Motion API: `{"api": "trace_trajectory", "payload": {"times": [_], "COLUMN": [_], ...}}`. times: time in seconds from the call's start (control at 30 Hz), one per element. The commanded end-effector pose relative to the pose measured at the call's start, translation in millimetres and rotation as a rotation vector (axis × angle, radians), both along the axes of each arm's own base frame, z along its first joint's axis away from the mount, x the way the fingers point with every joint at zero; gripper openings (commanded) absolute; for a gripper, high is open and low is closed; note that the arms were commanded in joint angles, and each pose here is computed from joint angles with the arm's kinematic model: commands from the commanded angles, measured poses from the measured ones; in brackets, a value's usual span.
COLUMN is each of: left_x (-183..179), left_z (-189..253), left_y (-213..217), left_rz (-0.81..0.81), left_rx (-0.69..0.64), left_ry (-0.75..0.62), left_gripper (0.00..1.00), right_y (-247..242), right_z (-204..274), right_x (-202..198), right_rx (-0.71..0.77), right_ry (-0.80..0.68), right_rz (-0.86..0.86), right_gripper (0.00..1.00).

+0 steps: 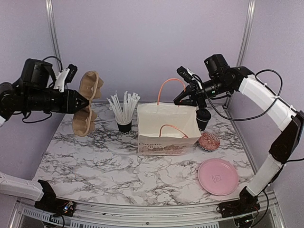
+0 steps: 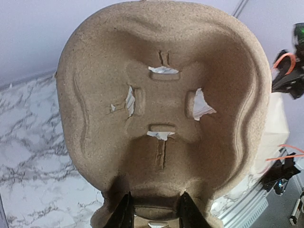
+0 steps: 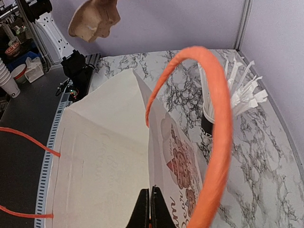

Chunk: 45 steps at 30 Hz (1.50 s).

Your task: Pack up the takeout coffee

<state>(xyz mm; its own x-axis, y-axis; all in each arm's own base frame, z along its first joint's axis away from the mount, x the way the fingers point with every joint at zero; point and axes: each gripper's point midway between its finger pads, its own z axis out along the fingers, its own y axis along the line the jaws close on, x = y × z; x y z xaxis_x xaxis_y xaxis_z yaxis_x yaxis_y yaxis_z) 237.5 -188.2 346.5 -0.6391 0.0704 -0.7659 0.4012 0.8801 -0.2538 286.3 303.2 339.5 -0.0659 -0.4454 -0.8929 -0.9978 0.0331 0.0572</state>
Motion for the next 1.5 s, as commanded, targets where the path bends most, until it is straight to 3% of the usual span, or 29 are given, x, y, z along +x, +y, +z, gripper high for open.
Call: {"api": "trace_trajectory", "payload": {"times": [0.0,0.23,0.4,0.6,0.83,1.23,1.33,1.47], "left_x": [-24,-60,-67,-70,-79,-58,-48,-37], "left_z": [70,131,136,134,121,49,33,18], "left_y": [-16,-82,-123,-154,-174,-200,-203,-206], "left_rz": [-0.187,-0.569,-0.73,-0.808,-0.86,-0.863,-0.846,-0.831], "left_rx": [-0.107,-0.344,-0.371,-0.356,-0.352,-0.21,-0.15,-0.099], "left_ry": [-0.192,-0.407,-0.464,-0.46,-0.433,-0.359,-0.362,-0.354], "left_gripper": [0.25,0.26,0.26,0.26,0.27,0.27,0.27,0.28], "right_y": [17,43,51,49,57,68,67,60], "right_z": [-15,-24,-15,13,0,-42,-45,-29], "right_x": [-29,-62,-72,-78,-71,-50,-38,-24], "right_rx": [-0.033,-0.049,-0.008,0.053,0.039,-0.042,-0.051,-0.01], "right_ry": [0.08,0.202,0.32,0.28,0.403,0.455,0.45,0.403], "right_rz": [0.118,0.253,0.338,0.353,0.32,0.287,0.268,0.254], "right_gripper": [0.0,0.0,0.0,0.0,0.0,0.0,0.22,0.44]}}
